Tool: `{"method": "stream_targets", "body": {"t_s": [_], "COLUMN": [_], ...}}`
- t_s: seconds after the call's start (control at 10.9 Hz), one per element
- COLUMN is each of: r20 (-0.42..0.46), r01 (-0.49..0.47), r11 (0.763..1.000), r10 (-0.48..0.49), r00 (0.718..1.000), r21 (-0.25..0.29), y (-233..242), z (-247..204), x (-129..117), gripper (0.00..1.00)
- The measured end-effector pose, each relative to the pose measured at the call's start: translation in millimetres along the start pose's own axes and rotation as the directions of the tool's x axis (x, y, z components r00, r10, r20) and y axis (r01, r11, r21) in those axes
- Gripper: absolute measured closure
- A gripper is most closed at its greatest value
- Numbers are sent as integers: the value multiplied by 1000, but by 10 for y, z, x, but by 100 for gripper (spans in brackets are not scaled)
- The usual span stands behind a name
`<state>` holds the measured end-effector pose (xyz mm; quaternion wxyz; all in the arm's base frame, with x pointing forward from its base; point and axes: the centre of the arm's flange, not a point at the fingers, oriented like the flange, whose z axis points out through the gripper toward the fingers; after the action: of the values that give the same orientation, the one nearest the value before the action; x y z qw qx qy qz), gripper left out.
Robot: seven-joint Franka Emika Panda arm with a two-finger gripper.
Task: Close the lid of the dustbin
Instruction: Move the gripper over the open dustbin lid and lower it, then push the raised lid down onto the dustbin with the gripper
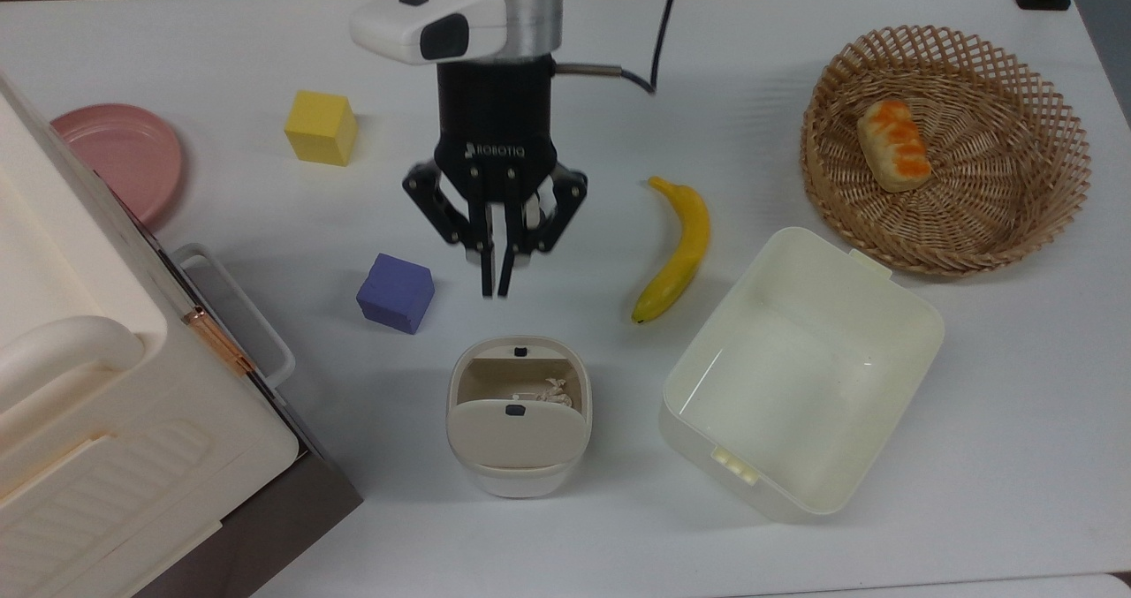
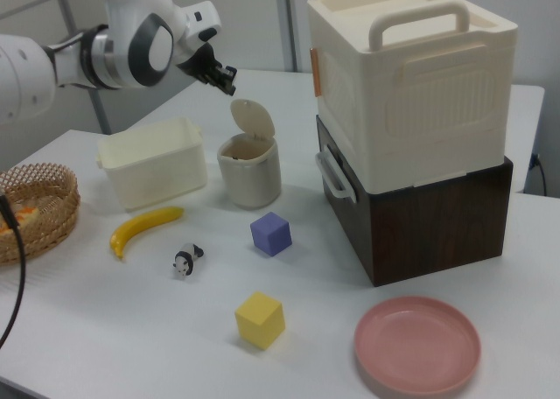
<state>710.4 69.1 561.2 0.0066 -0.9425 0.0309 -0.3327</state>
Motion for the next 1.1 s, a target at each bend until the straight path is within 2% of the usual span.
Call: {"method": "stream_targets", "body": {"t_s": [0.18, 0.37, 0.64, 0.82, 1.1], "r20": [-116, -189, -215, -210, -205], "r01": [-60, -92, -102, -95, -78], "r11": [998, 996, 995, 996, 997], "r10": [63, 95, 98, 93, 80], "r00": [991, 977, 972, 973, 975], "r21": [28, 21, -11, 0, 16], "y": [-74, -41, 21, -160, -378], "z": [196, 355, 773, 994, 1008], "x": [117, 255, 220, 112, 65], "gripper": [89, 89, 89, 89, 89]}}
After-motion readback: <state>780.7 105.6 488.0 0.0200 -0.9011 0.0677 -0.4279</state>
